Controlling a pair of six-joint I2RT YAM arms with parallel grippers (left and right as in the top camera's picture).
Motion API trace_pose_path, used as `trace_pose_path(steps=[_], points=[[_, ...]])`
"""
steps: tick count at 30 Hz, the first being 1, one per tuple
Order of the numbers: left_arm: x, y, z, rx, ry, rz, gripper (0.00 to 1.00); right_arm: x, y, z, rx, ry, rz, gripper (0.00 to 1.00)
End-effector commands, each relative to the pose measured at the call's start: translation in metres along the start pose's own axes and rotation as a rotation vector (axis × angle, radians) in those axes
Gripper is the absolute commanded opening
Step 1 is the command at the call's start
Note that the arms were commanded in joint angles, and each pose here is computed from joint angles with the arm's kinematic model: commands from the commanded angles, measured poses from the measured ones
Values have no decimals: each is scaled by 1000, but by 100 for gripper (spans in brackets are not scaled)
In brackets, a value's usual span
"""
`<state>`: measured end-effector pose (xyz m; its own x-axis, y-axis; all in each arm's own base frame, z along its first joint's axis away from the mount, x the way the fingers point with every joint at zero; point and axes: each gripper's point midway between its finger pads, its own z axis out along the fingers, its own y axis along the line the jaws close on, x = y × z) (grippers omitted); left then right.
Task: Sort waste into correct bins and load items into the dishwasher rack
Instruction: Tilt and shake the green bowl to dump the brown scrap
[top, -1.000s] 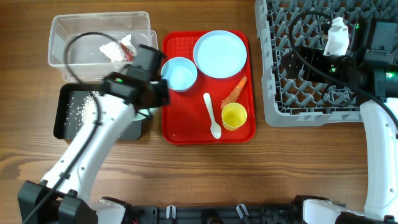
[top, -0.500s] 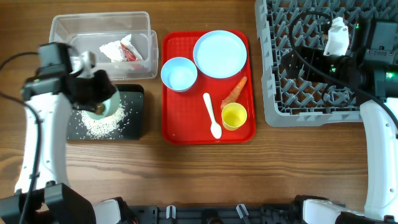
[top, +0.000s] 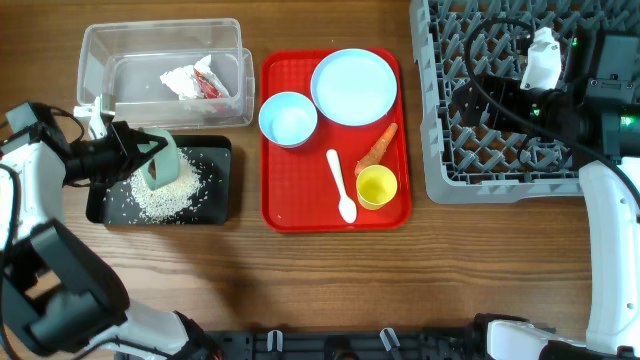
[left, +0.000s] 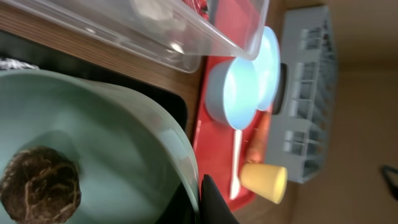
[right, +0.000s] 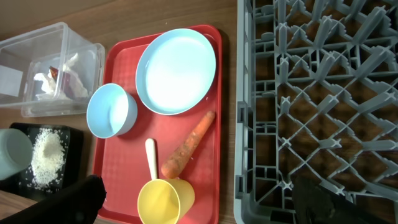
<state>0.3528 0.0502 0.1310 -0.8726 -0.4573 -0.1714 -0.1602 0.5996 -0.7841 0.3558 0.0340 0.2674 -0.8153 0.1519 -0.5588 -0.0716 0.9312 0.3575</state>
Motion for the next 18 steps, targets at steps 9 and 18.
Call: trace_pose_path(steps=[9,18], points=[[3,-28,-1,268,12,10,4,-8,-1,-3,11,-21,-8,100],[-6,-27,-24,344,-59,-60,4,-7,-2,-3,12,-20,-9,100]])
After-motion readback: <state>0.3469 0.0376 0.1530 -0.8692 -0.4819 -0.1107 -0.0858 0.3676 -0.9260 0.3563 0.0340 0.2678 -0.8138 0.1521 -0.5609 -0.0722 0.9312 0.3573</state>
